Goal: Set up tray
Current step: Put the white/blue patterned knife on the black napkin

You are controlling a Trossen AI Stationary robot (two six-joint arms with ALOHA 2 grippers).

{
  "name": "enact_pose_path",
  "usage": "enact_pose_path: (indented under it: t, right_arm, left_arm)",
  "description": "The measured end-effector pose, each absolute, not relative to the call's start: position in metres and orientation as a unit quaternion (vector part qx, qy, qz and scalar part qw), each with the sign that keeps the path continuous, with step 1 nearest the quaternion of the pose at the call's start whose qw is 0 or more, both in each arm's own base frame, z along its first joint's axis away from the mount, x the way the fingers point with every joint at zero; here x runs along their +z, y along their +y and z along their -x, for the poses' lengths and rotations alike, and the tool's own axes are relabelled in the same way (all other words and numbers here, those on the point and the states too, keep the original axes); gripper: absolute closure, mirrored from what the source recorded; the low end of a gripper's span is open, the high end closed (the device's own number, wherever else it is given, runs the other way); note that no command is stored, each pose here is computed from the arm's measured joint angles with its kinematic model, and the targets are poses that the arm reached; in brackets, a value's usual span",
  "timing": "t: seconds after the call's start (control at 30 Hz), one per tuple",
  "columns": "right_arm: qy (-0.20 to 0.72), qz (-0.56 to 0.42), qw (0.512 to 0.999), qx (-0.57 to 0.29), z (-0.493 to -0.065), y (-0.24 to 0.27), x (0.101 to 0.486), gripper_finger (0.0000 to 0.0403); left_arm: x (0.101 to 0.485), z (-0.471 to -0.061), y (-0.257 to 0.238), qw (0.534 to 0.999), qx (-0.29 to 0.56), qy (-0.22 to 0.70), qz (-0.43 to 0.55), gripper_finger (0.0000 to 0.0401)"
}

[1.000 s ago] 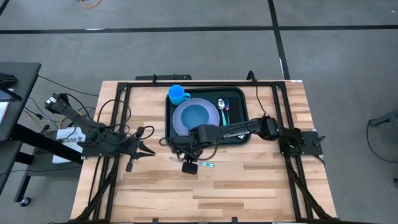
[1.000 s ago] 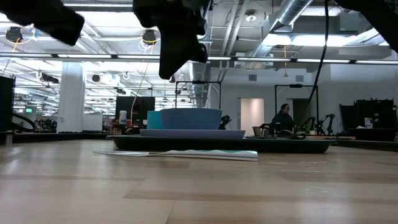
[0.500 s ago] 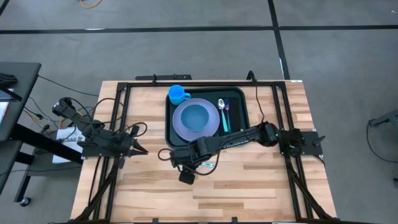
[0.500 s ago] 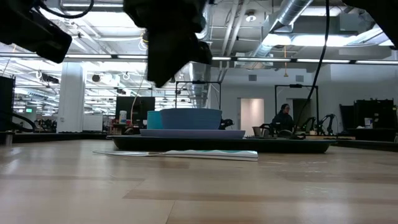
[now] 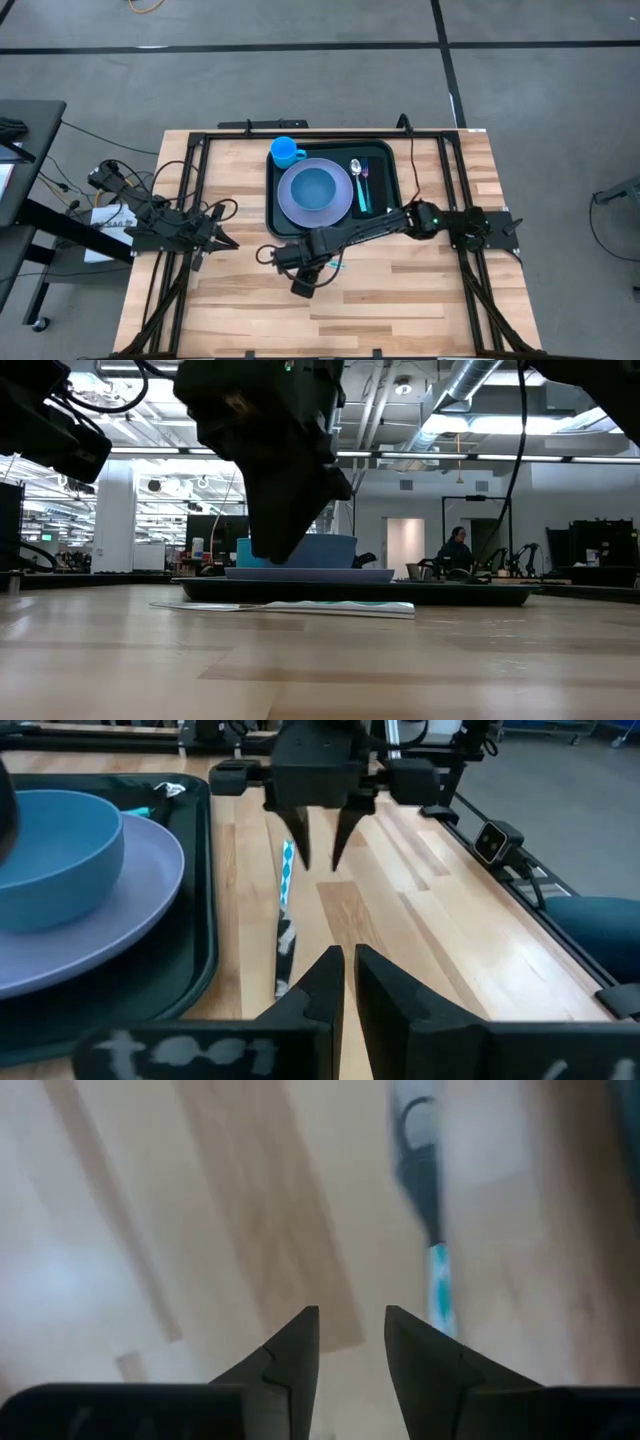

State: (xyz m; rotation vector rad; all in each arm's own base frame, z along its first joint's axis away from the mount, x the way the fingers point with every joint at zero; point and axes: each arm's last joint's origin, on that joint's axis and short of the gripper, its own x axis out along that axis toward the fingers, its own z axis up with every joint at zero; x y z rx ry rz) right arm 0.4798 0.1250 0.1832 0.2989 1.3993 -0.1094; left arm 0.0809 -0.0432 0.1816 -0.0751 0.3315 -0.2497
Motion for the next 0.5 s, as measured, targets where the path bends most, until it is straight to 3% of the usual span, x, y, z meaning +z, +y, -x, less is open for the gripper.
enact_pose_path:
  t: [0.5]
  right_arm:
    - [0.64,-0.078,0.765,-0.004,-0.487,0.107,0.177,0.0293]
  left_arm:
    - [0.182,-0.081,-0.043,0.978,-0.126,0.163,0.029,0.0386]
